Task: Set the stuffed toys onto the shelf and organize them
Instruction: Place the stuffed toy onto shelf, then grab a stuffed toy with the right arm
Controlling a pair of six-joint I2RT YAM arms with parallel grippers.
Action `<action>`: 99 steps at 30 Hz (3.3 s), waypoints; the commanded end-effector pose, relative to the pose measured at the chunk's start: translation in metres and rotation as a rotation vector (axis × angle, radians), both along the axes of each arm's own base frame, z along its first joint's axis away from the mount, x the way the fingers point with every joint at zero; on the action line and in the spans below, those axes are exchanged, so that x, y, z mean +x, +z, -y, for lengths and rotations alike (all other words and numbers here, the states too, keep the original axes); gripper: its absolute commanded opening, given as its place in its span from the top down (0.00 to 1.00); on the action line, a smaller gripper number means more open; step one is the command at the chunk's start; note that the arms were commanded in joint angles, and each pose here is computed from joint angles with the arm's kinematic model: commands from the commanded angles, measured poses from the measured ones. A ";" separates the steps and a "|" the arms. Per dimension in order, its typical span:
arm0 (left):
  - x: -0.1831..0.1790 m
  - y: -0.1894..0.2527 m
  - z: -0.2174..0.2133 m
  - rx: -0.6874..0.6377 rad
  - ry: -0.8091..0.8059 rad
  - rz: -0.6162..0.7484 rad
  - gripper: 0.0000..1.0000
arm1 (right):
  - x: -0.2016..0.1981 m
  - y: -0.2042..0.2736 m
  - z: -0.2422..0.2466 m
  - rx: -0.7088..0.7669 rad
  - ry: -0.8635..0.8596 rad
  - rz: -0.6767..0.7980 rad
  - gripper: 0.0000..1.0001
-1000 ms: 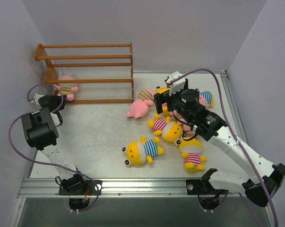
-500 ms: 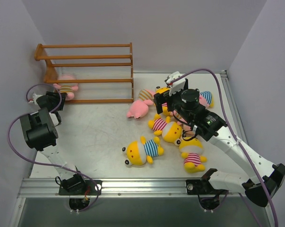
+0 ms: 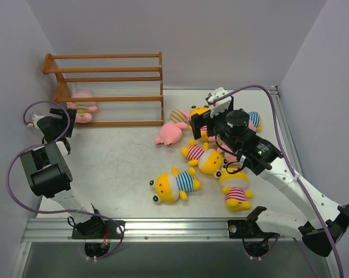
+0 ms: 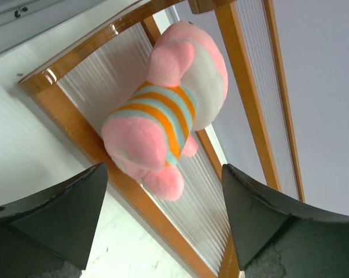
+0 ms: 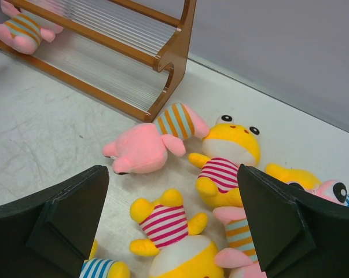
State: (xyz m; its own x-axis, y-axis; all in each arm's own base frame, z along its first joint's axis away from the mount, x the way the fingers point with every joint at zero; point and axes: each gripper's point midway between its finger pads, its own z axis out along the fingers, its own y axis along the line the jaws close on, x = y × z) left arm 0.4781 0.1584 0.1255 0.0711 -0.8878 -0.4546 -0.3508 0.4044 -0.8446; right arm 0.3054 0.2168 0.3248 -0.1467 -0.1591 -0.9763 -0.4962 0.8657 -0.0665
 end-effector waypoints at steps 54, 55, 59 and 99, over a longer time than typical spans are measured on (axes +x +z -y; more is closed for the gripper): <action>-0.183 0.135 0.157 1.008 -0.408 -0.347 0.04 | 0.067 -0.210 -0.099 -0.902 0.047 -0.050 0.03; -0.183 0.135 0.157 1.008 -0.408 -0.349 0.04 | 0.068 -0.218 -0.100 -0.937 0.051 -0.055 0.03; -0.183 0.137 0.157 1.004 -0.406 -0.340 0.04 | 0.073 -0.230 -0.102 -1.027 0.054 -0.038 0.03; -0.194 0.178 0.232 1.051 -0.692 0.149 0.04 | 0.021 -0.059 -0.085 0.102 0.362 -0.410 1.00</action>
